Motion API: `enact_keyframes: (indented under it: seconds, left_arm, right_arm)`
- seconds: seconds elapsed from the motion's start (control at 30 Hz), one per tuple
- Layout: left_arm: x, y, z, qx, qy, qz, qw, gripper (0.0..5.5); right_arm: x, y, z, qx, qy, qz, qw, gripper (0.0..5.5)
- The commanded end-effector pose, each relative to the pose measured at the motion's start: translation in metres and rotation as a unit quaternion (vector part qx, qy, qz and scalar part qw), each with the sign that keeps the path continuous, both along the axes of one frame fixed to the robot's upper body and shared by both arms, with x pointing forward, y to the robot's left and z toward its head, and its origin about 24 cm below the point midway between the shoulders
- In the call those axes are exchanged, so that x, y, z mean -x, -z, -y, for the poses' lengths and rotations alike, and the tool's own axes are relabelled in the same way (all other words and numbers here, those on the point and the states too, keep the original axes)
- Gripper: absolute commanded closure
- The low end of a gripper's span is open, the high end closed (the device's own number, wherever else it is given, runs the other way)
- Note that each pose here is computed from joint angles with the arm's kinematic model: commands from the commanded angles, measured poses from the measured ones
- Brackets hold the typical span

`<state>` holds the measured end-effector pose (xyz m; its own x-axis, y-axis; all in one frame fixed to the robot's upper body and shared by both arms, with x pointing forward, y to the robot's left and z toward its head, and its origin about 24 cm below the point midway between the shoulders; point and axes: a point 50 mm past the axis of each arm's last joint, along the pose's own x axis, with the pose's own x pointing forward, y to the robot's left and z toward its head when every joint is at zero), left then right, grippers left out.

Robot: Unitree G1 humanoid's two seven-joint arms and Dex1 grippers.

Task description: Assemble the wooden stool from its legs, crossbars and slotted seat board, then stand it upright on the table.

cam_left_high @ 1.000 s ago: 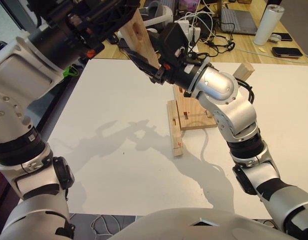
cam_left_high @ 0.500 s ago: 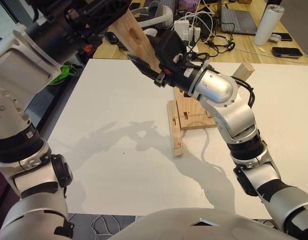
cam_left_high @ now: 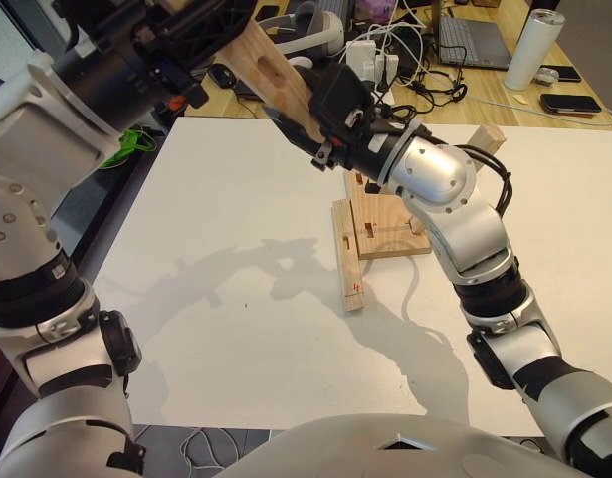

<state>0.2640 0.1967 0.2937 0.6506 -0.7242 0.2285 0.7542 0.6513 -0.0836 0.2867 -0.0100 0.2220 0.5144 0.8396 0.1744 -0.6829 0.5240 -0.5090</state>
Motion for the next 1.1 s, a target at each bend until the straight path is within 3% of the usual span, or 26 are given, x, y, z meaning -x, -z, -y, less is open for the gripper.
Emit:
enact_keyframes:
  seconds: [0.03,0.43,0.47,0.7,0.8,0.9,0.97,1.03,1.1]
  left_arm:
    - [-0.004,-0.004,-0.019,-0.018,-0.060,0.002,0.998,4.35]
    - [-0.004,0.003,-0.014,-0.016,-0.055,0.004,0.998,4.40]
    - [-0.004,0.002,-0.013,-0.016,-0.056,0.006,0.998,4.41]
    - [-0.009,-0.002,-0.009,0.000,-0.082,0.018,0.996,4.47]
    - [-0.021,-0.011,-0.034,0.037,-0.189,0.042,0.980,4.47]
    - [-0.028,-0.014,-0.060,0.049,-0.301,0.061,0.950,4.47]
    - [-0.030,-0.003,-0.075,0.032,-0.368,0.058,0.927,4.47]
    - [-0.031,0.014,-0.078,0.021,-0.406,0.044,0.912,4.47]
    - [-0.030,0.037,-0.076,0.021,-0.437,0.011,0.899,4.47]
  right_arm:
    - [-0.002,-0.007,0.005,0.028,0.007,0.048,0.998,3.48]
    - [-0.017,-0.013,0.020,0.034,0.049,0.076,0.995,3.48]
    - [-0.017,-0.013,0.020,0.032,0.050,0.073,0.996,3.09]
    - [-0.015,-0.019,0.020,-0.005,0.051,0.073,0.996,1.76]
    - [-0.014,-0.048,0.026,-0.143,0.051,0.043,0.988,1.42]
    - [-0.018,-0.096,0.062,-0.331,0.075,0.019,0.940,1.42]
    - [-0.021,-0.131,0.106,-0.435,0.115,0.034,0.892,1.42]
    - [-0.020,-0.152,0.151,-0.489,0.169,0.062,0.853,1.42]
    - [-0.018,-0.156,0.196,-0.480,0.253,0.101,0.834,1.42]
